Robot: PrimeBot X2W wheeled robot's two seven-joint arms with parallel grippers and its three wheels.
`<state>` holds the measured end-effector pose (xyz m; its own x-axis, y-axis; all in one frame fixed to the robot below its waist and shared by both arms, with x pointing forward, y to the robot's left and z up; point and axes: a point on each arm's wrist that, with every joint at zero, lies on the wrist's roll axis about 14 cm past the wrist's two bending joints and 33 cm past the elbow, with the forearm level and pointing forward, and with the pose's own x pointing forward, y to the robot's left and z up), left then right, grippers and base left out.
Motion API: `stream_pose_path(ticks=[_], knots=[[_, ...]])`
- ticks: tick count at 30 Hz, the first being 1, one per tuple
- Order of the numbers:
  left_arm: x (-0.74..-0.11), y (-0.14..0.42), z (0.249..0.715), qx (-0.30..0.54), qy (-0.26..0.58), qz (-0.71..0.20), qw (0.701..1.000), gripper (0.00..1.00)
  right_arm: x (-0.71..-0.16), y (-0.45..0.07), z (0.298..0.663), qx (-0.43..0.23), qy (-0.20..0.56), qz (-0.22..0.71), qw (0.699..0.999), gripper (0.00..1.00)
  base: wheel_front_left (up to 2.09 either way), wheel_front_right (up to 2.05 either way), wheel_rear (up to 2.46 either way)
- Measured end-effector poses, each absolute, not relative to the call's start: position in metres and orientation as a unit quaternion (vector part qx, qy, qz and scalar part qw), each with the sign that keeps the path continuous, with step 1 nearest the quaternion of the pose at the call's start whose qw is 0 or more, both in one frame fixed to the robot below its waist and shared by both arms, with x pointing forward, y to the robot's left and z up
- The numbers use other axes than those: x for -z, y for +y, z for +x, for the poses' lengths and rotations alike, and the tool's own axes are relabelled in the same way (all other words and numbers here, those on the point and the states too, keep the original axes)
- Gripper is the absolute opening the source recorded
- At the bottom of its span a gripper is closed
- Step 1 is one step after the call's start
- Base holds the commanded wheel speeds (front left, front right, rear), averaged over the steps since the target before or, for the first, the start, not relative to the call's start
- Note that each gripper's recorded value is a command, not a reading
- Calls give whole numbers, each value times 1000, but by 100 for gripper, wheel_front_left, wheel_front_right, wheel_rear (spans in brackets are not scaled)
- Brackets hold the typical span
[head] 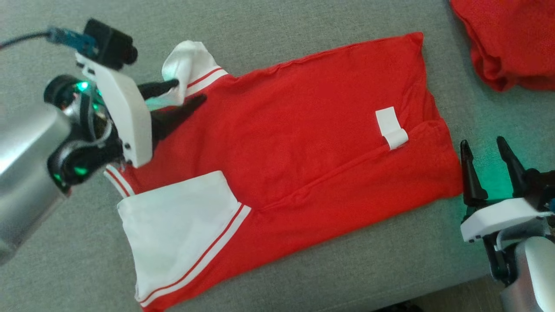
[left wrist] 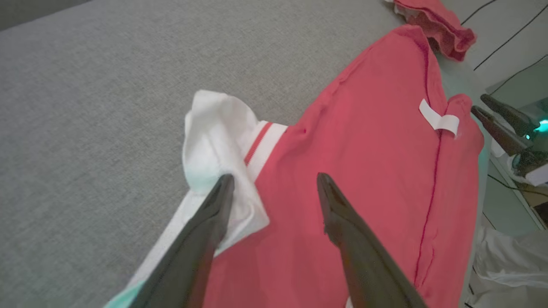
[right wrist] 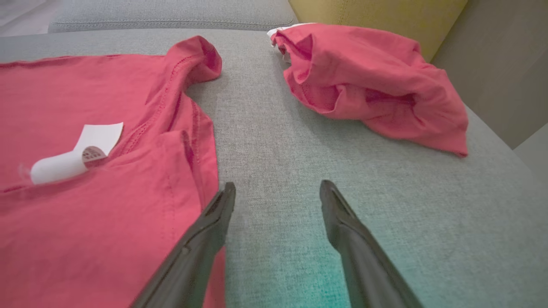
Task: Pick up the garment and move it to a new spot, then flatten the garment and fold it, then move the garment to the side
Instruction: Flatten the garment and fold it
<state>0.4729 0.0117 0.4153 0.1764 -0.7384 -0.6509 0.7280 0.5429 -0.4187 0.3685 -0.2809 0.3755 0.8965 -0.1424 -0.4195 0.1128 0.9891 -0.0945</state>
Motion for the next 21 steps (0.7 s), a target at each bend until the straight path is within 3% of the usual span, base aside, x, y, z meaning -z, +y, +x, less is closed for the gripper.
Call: stream_pose_path(ticks=[4,9,11,13,14,16,17,20,21], knots=[[-414,15,467,479,420,3,771,100,-376,-278,369,62,216,-31,974,100,0,0,0],[-405,32,484,451,391,46,801,100,-377,-275,369,58,215,-31,974,100,0,0,0],[-404,36,489,441,388,43,808,77,-378,-275,369,58,214,-30,975,100,0,0,0],[-405,35,488,440,393,29,807,71,-379,-275,368,59,211,-30,975,100,0,0,0],[-407,32,484,444,396,15,804,72,-379,-275,368,59,211,-29,975,100,0,0,0],[-414,22,475,455,396,-24,797,82,-378,-275,366,59,213,-29,975,100,0,0,0],[-417,20,476,456,389,-36,800,82,-377,-275,366,60,214,-28,975,100,0,0,0],[-425,27,486,444,372,-39,814,100,-377,-274,366,58,213,-28,975,100,0,0,0],[-427,34,491,436,370,-35,820,100,-377,-274,367,58,212,-27,975,100,0,0,0]])
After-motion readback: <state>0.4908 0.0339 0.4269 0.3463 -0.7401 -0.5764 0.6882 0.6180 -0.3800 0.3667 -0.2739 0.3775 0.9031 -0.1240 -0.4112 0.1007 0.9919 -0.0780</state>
